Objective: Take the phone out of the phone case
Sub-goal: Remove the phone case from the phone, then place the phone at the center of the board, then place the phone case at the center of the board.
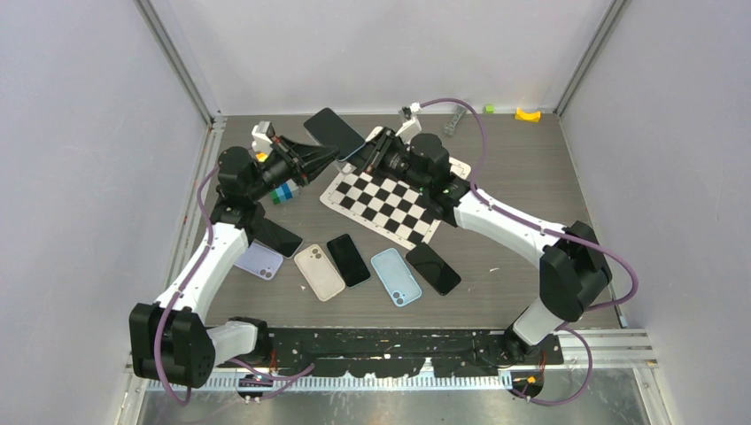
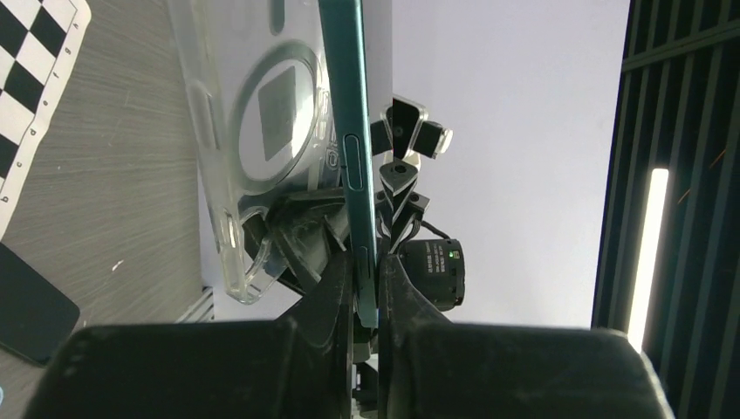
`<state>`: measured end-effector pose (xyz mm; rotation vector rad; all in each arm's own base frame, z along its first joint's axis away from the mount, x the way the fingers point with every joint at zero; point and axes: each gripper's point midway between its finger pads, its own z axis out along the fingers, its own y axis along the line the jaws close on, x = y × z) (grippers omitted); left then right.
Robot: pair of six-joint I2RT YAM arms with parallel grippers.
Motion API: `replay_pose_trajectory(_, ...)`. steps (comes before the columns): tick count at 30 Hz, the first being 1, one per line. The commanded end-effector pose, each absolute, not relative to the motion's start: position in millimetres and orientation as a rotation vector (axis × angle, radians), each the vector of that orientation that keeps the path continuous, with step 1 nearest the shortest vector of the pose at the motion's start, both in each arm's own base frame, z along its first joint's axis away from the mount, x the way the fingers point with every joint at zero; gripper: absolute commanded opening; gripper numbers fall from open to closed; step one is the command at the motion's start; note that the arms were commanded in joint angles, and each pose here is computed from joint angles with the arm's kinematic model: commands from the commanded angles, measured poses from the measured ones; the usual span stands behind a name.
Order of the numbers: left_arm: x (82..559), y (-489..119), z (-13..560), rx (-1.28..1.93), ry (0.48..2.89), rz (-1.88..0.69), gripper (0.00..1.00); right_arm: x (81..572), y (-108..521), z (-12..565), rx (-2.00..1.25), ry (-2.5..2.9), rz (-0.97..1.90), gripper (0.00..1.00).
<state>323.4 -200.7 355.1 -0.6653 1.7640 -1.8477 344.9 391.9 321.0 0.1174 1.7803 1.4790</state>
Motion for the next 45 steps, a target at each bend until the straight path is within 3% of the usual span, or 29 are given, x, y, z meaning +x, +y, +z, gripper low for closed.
replay_pose_trajectory(1,320,-199,384,-0.578,1.664,-1.88,0.0,343,375,351,0.067,1.726,1.354,0.01)
replay_pose_trajectory(11,309,-206,394,-0.481,1.672,-1.887,0.0,377,308,333,0.281,1.772,1.17,0.01)
replay_pose_trajectory(17,305,-231,364,-0.385,1.841,-1.817,0.0,391,229,309,0.48,1.806,0.956,0.01)
replay_pose_trajectory(27,304,-335,299,-0.091,2.133,-1.804,0.0,343,71,223,0.934,1.864,0.685,0.0)
replay_pose_trajectory(35,295,-418,225,0.105,2.355,-1.781,0.0,316,40,182,1.1,1.879,0.649,0.0)
replay_pose_trajectory(45,284,-483,116,0.15,2.6,-1.752,0.0,328,15,154,1.116,1.94,0.58,0.03)
